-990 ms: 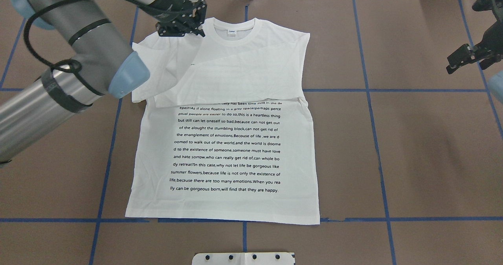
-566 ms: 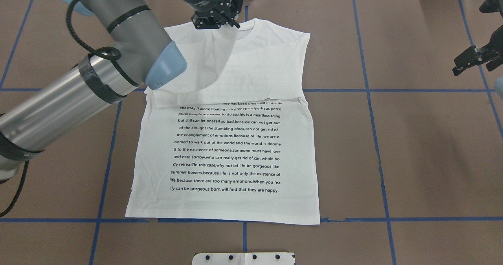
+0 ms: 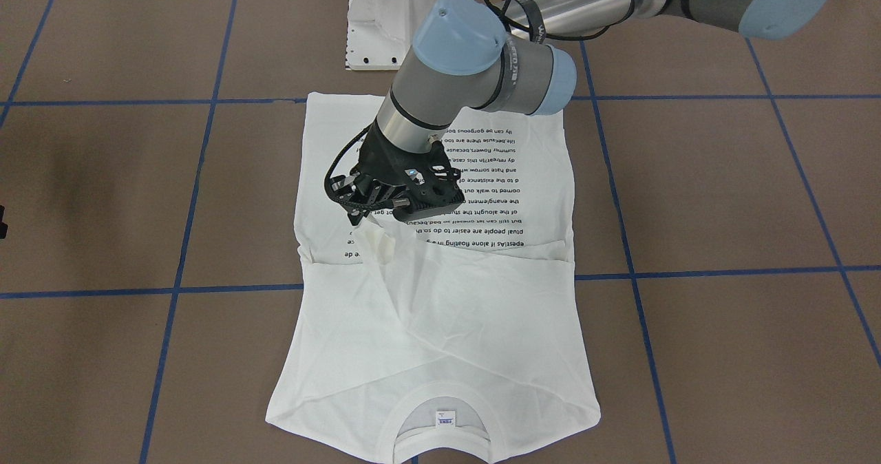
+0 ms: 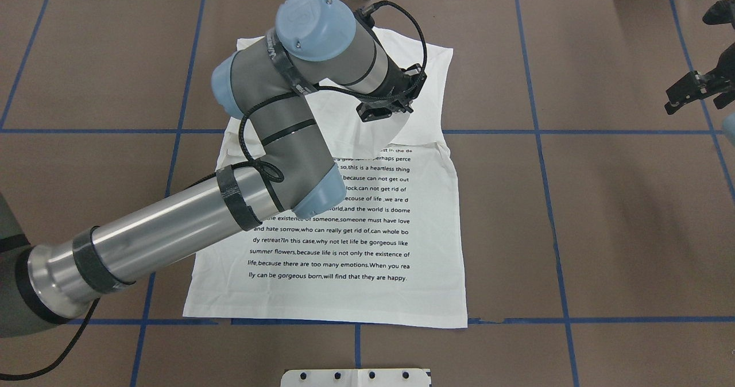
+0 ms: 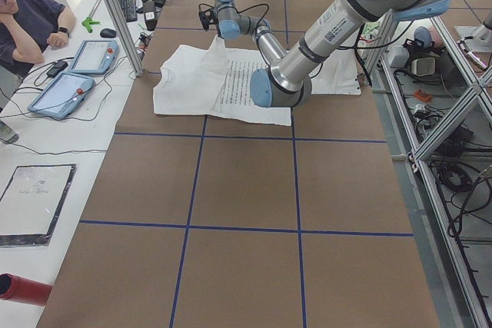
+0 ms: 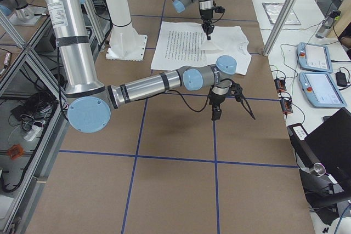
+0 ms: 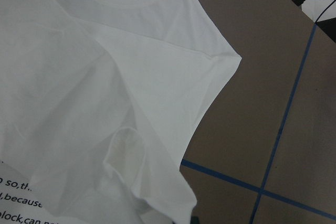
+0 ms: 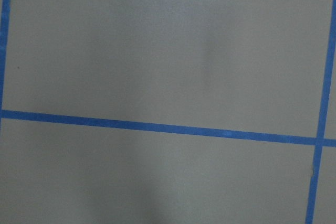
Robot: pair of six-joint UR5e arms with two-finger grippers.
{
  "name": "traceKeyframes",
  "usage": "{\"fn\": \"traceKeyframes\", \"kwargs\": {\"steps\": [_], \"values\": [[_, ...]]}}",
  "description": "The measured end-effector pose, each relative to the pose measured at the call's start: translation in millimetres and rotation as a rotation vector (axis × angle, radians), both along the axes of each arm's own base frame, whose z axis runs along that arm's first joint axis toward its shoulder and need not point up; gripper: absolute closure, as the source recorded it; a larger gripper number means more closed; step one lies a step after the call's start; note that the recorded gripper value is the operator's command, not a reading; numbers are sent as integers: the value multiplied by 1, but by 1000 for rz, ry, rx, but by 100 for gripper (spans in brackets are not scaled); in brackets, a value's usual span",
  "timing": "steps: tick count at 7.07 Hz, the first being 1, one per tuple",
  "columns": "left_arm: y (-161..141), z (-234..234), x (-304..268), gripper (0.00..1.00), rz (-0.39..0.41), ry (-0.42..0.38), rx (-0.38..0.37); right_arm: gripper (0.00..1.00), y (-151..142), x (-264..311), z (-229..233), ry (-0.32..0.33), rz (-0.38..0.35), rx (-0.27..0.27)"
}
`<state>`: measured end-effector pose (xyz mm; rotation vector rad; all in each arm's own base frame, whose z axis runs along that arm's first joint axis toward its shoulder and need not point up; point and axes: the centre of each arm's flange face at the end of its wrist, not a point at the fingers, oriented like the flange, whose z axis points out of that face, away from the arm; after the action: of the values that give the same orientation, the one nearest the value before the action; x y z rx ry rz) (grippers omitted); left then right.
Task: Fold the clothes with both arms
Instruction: 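Grasp the sleeve with the left gripper and fold it across the shirt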
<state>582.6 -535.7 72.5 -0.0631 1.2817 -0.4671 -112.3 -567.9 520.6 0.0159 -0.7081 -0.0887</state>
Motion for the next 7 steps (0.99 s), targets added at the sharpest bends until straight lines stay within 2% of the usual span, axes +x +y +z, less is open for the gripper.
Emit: {"fn": "traceKeyframes", "kwargs": {"steps": [1,2,4,7], "values": [[7,-4,32,1,-5,18,-3,0,-2,-1,3,2,-1,-5],[22,-18,58,0,-16,61,20,0,-3,-1,4,3,-1,-8],[45,-34,73,0,-43,188,94,0,-4,-2,4,2,-2,-9],[40,-21,68,0,-60,202,115,0,-4,-2,3,-4,-2,-5]]}}
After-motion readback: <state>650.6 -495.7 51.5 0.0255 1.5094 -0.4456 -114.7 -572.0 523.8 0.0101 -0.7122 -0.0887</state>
